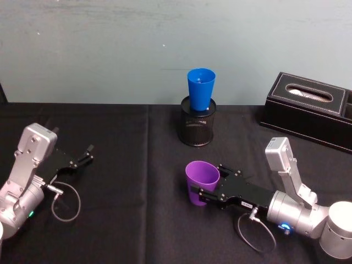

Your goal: Pick up one cup with a gripper and tap it against the other cup.

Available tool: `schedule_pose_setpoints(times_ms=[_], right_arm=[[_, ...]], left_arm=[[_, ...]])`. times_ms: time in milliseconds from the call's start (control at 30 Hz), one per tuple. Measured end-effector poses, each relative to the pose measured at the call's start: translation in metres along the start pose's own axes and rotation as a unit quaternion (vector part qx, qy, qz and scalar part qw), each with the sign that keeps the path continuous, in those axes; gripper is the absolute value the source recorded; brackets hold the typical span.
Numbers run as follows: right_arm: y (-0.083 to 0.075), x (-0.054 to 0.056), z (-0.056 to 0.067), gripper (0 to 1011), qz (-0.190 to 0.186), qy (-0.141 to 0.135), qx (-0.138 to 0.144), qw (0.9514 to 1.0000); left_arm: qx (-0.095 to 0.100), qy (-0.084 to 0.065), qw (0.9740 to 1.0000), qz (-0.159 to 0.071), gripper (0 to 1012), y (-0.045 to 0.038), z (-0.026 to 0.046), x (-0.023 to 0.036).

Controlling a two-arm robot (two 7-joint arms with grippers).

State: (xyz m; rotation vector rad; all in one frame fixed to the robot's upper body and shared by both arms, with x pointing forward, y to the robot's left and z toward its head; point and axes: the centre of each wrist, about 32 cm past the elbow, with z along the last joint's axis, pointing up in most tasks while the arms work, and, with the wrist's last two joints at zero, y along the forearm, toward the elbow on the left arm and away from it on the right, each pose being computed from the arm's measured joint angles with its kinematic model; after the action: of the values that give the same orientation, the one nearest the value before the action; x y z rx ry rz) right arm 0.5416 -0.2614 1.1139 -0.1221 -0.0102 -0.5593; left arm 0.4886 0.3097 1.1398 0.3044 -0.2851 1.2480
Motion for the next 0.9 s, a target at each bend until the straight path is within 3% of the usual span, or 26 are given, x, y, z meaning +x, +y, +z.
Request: schedule_pose_setpoints(times_ms=[900], right_arm=[[0.0, 0.0, -0.0001, 726, 0.0, 0.0, 0.0, 1.0]], left_arm=[[0.0, 0.0, 1.0, 0.0, 1011, 0.0, 0.0, 0.0]])
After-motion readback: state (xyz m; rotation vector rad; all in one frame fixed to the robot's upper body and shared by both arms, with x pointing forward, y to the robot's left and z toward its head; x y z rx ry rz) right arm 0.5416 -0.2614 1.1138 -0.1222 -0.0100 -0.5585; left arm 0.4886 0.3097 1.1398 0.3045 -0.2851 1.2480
